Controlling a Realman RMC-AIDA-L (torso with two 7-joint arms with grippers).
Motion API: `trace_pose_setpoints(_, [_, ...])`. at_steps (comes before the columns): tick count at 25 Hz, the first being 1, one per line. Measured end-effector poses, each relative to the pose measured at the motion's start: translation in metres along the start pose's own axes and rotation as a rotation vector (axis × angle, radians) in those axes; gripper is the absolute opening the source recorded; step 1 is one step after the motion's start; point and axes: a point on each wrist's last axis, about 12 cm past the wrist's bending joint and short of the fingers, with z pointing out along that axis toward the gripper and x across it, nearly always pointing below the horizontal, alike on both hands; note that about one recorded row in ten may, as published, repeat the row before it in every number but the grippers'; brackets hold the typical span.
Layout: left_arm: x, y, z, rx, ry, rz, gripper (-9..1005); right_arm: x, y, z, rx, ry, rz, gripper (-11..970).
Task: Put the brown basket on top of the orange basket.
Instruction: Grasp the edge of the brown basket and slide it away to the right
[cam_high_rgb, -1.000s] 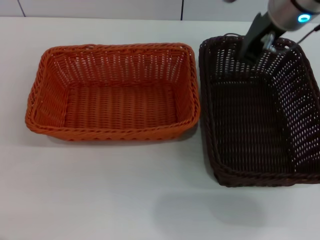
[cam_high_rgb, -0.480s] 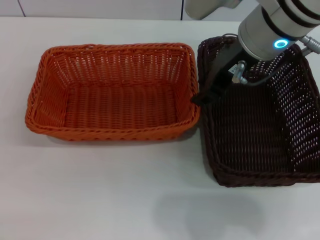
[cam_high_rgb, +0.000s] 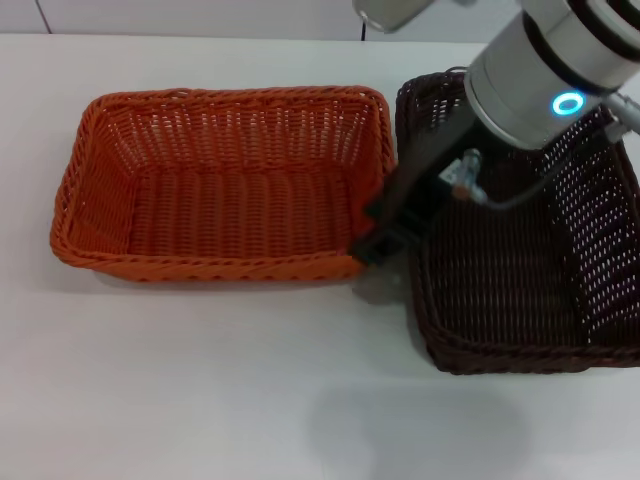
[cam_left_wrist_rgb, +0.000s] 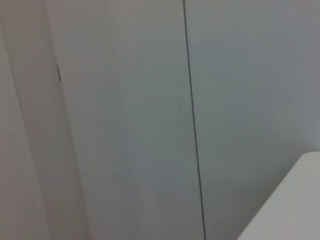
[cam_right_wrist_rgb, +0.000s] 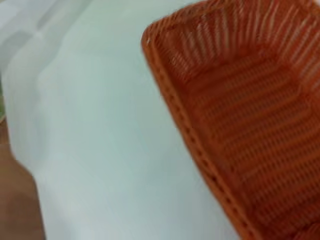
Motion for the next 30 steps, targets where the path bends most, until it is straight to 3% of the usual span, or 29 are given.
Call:
trace_pose_setpoints(8, [0.003,0.004,-0.002,-0.01,0.008,0.001,826,0.015,0.023,0.01,0.011,0.091,-0.071,462])
trace_pose_setpoints(13, [0.004,0.007,-0.003,-0.012,0.009,0.006,826,0.021,0.033,0.006,0.022,0.072,-0.079,462])
trace_pose_setpoints(20, [0.005,0.006,-0.004,-0.01,0.012,0.005,826,0.034,0.033,0.003,0.022,0.06,-0.041,463])
trace_pose_setpoints(30, [0.006,0.0,-0.005,0.007,0.013,0.007,826,0.058,0.046,0.002,-0.006,0.027,-0.012,460])
